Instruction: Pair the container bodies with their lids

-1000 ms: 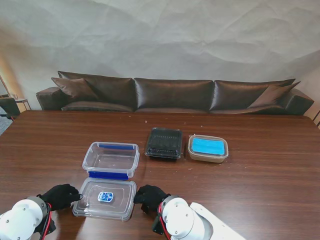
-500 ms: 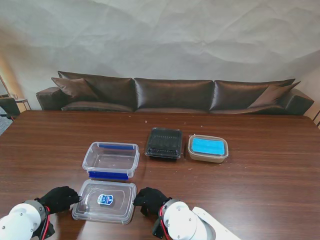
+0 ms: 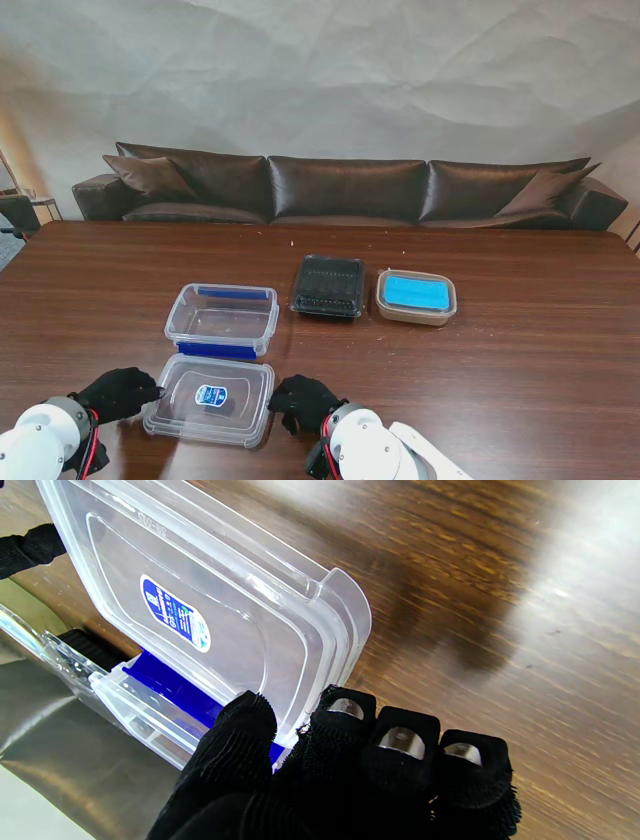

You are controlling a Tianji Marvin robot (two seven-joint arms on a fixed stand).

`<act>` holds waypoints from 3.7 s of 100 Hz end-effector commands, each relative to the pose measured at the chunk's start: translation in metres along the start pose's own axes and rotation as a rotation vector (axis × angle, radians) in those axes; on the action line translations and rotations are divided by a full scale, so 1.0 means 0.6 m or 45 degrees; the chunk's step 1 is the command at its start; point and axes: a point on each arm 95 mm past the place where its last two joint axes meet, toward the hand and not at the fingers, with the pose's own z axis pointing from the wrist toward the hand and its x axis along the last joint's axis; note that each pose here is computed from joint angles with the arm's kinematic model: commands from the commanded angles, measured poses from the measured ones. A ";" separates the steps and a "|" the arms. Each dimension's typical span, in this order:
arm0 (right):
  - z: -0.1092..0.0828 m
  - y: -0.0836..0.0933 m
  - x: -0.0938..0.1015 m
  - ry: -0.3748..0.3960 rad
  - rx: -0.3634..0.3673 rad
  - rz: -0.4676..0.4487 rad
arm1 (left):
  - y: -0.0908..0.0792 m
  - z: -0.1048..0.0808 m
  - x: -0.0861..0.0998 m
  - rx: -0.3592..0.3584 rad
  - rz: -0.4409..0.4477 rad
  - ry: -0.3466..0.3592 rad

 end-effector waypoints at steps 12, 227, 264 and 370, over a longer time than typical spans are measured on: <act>-0.010 -0.012 0.025 0.070 0.018 0.036 | 0.004 -0.004 0.017 -0.020 -0.006 0.046; -0.034 0.012 0.059 0.138 -0.045 0.045 | -0.015 -0.015 0.056 0.036 -0.112 0.164; -0.033 0.023 0.070 0.151 -0.082 0.046 | -0.030 -0.009 0.062 0.063 -0.116 0.185; 0.018 0.081 0.111 0.130 -0.148 0.091 | -0.089 0.069 0.081 0.074 -0.213 0.197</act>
